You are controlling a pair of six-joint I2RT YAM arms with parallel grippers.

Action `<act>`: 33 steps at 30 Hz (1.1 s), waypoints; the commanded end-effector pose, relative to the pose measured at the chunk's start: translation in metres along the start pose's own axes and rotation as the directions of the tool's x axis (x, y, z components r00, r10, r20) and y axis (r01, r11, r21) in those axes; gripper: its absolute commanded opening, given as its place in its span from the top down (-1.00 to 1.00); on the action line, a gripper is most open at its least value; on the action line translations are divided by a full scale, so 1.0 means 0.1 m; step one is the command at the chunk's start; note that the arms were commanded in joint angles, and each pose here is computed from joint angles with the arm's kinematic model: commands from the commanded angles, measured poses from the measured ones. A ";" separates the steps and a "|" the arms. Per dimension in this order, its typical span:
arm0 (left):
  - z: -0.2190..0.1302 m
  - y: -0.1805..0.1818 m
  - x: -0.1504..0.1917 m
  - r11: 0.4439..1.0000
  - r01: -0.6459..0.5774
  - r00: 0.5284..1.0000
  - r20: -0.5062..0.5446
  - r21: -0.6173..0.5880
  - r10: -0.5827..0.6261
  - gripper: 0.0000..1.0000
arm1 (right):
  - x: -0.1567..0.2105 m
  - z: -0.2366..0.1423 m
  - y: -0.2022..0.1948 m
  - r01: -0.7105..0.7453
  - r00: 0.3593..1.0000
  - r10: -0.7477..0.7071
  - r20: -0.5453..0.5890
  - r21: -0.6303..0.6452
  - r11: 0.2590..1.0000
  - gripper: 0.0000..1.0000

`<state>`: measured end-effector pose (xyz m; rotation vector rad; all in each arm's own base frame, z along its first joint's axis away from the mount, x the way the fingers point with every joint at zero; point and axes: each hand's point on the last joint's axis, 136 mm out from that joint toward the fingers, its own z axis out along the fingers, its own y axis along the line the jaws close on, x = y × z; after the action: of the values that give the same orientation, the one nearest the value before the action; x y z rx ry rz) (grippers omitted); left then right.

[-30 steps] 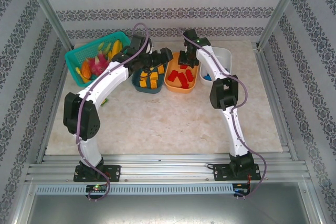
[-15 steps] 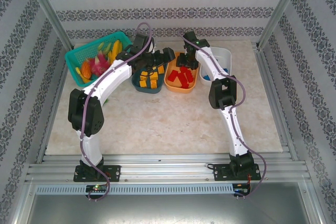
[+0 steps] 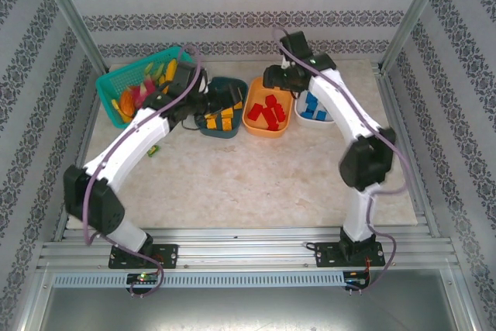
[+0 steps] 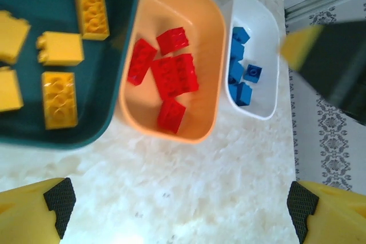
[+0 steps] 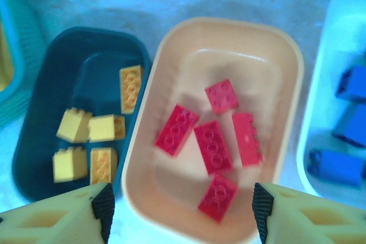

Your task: Sort the legos into containers by color

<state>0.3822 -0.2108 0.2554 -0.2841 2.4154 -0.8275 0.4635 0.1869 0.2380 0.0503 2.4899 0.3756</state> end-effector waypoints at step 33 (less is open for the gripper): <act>-1.02 2.36 0.24 0.572 -0.173 0.798 0.225 -0.802 0.558 -1.00 | 1.36 -0.66 -2.09 -0.004 0.874 -0.258 0.411 0.538 0.843 -0.95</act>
<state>0.2741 0.0200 0.1638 -0.3136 2.1452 0.4594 0.3030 -0.0163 0.1410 0.2399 2.1151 -0.3498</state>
